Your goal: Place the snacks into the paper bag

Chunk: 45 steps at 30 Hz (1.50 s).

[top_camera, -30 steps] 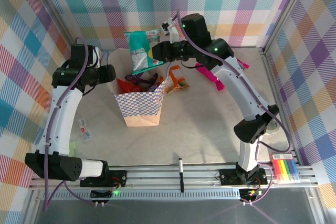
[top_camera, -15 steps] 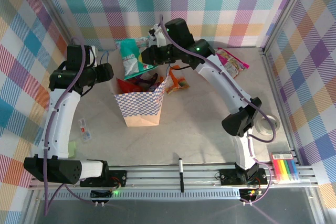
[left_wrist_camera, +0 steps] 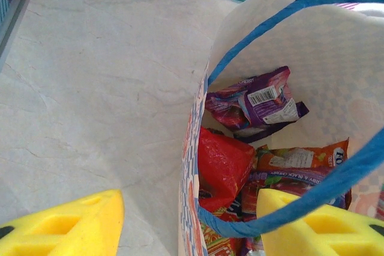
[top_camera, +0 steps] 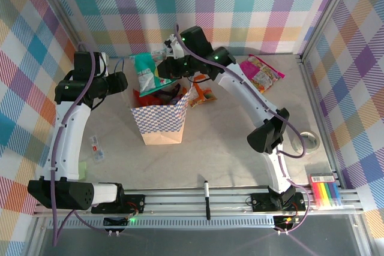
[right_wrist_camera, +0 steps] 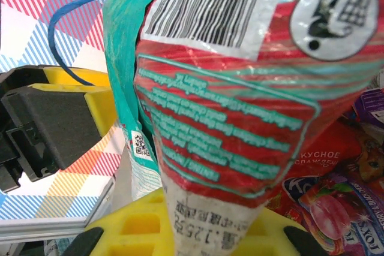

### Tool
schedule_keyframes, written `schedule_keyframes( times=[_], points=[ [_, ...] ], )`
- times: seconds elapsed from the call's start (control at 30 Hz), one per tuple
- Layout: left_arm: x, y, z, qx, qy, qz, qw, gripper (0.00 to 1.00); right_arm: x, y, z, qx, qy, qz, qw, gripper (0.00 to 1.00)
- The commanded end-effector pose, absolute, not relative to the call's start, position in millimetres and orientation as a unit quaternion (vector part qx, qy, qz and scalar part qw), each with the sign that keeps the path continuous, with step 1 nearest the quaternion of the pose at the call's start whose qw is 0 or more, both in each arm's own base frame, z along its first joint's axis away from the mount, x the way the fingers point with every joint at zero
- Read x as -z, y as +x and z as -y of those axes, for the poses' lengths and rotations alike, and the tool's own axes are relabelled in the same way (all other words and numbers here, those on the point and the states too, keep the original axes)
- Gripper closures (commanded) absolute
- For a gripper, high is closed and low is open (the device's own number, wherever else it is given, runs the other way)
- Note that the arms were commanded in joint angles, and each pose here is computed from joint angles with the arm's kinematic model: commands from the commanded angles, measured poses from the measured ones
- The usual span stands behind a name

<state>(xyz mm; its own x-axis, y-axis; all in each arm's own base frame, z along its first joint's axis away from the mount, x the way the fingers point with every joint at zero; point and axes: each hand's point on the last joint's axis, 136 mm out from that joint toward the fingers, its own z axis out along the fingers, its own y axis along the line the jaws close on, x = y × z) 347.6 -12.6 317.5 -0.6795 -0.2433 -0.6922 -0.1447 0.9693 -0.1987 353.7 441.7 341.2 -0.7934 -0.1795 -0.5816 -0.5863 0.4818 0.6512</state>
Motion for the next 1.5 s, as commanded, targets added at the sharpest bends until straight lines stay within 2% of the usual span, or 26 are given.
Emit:
schedule_keyframes(
  times=[0.0,0.23,0.37,0.47,0.87,1.33,1.47],
  points=[
    [-320.6,344.1,12.5,0.074,-0.112,-0.91,0.392,0.4,-357.8,347.9,-457.4,-0.483,-0.241,-0.809,0.232,0.89],
    [-318.3,344.6,12.1,0.077,-0.113,-0.911,0.389,0.41,-338.5,349.0,-468.0,-0.482,-0.233,-0.819,0.207,0.88],
    [-317.0,344.4,11.9,0.077,-0.113,-0.911,0.388,0.41,-335.0,348.9,-467.5,-0.477,-0.228,-0.824,0.202,0.58],
    [-316.2,344.7,11.8,0.078,-0.113,-0.912,0.387,0.41,-339.6,346.9,-463.4,-0.472,-0.231,-0.825,0.207,0.43],
    [-314.6,348.9,14.7,0.087,-0.114,-0.911,0.386,0.41,-386.7,329.7,-421.2,-0.426,-0.26,-0.818,0.286,0.45],
    [-315.7,347.5,16.5,0.092,-0.111,-0.912,0.385,0.41,-392.2,317.4,-401.7,-0.406,-0.264,-0.823,0.298,0.5],
    [-317.9,346.8,16.9,0.093,-0.11,-0.911,0.387,0.41,-394.3,314.2,-389.3,-0.39,-0.263,-0.826,0.312,0.48]
  ],
)
